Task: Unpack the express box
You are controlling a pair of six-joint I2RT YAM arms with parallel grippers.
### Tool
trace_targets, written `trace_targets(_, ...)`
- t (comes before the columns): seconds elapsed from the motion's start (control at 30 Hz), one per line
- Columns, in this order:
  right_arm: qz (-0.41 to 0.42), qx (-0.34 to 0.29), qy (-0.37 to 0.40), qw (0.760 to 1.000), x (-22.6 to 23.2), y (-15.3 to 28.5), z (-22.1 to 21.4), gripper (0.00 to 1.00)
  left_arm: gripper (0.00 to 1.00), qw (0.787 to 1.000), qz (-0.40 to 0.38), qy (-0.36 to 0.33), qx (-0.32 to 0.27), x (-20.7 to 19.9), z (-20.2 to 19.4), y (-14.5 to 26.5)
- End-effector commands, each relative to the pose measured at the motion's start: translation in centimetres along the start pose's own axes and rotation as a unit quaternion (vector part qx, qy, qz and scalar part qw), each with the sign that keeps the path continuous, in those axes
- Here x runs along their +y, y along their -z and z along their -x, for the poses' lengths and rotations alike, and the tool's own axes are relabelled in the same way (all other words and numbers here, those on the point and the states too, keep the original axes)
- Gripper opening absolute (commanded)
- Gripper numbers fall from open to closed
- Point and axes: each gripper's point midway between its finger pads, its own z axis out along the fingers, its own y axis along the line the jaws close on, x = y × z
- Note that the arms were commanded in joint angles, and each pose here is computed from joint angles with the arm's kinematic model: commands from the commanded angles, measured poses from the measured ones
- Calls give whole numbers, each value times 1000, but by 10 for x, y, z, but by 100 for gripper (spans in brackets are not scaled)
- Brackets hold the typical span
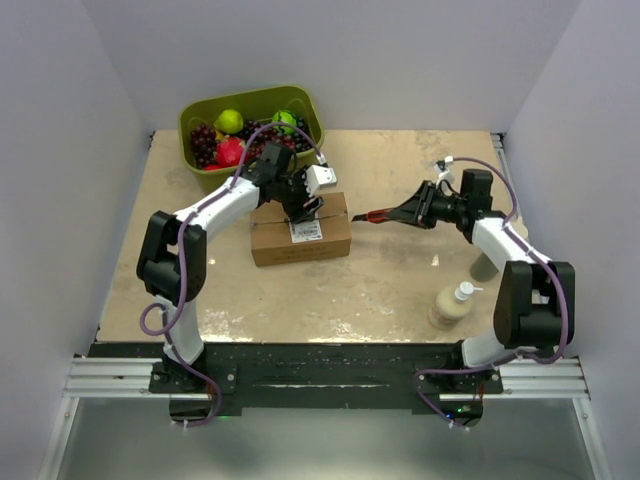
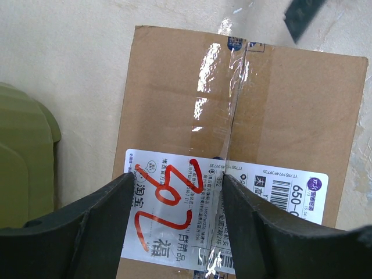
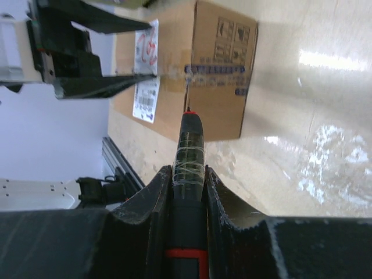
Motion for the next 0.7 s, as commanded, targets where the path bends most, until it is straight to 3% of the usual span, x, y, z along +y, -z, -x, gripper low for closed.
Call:
trace_targets(0.0, 24, -45, 24, 998, 14, -3, 38, 0, 67, 995, -25, 24, 91, -17, -62, -8)
trace_targets(0.43, 52, -95, -21, 994, 3, -22, 65, 0, 67, 995, -33, 18, 93, -25, -63, -2)
trace_targets(0.67, 53, -74, -31, 995, -4, -27, 59, 0, 67, 995, -32, 19, 92, -25, -63, -3)
